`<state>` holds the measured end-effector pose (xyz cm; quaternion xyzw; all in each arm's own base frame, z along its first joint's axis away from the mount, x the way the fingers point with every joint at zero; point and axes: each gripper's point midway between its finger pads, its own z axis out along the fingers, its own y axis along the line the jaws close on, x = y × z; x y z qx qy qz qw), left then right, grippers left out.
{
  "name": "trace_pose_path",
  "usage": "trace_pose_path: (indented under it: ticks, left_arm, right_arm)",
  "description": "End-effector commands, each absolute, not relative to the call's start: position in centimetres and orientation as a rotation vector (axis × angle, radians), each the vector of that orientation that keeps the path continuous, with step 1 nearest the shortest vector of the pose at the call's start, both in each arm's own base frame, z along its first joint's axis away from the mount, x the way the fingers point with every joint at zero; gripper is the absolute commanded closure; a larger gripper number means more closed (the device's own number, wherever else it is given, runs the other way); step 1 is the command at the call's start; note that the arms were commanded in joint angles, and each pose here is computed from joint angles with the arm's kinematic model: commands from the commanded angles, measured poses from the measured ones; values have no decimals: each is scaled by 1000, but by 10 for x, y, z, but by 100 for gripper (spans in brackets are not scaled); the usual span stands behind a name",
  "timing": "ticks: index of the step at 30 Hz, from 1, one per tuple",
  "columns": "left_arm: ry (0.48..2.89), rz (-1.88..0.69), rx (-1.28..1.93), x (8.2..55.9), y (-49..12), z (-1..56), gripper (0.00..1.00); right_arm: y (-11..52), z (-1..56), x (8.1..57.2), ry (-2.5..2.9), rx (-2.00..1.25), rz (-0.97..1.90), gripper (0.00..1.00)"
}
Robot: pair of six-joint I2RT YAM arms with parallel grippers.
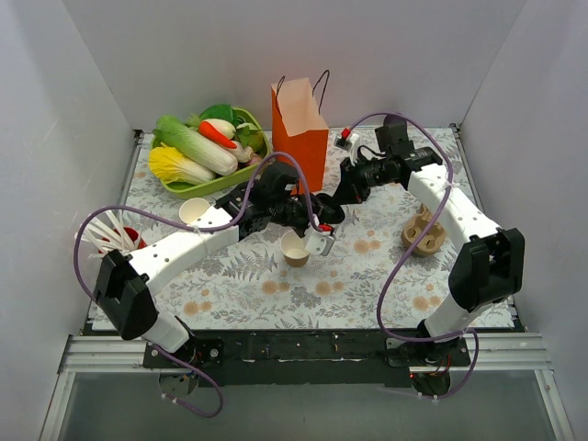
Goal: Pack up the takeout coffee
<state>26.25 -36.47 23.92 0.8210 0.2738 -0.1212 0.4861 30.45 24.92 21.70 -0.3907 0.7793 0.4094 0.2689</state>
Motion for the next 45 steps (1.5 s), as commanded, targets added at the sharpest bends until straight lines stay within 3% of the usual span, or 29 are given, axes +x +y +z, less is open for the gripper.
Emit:
trace_pose_path:
  ticks: [1, 5, 6, 9, 15, 17, 21, 27, 31, 42, 45]
  left_arm:
    - [706, -253, 1932, 265, -362, 258, 70]
    - [754, -281, 1907, 264, -361, 260, 77]
    - [802, -309, 1886, 263, -361, 261, 78]
    - [877, -342, 1837, 262, -359, 267, 80]
    - [1299, -598, 1556, 251, -351, 284, 80]
    - [1494, -745, 1487, 236, -343, 277, 80]
    - [1613, -937, 1366, 211, -321, 279, 78]
    - [1865, -1482, 949, 221, -278, 295, 74]
    - [1937, -1688, 788, 223, -269, 278, 74]
    - [1967, -1884, 697, 225, -273, 245, 78]
    - [1932, -1852, 731, 225, -272, 249, 73]
  right_arm:
    - [256, 242, 296, 2022, -1061, 1151, 99]
    - [258, 244, 294, 2022, -1070, 1176, 93]
    - [258, 245, 295, 2023, -1065, 1175, 84]
    - [258, 258, 309, 2002, -1049, 1146, 71]
    - [222, 288, 370, 1967, -813, 1181, 47]
    - [208, 289, 377, 1958, -746, 1237, 45]
    - [207, 268, 365, 1937, -772, 1254, 32]
    - [221, 235, 320, 1888, -884, 1248, 28]
    - [239, 220, 295, 1905, -952, 1263, 27]
    - [256, 208, 276, 1868, -1056, 1259, 26]
    - [255, 204, 277, 1828, -1114, 1198, 26]
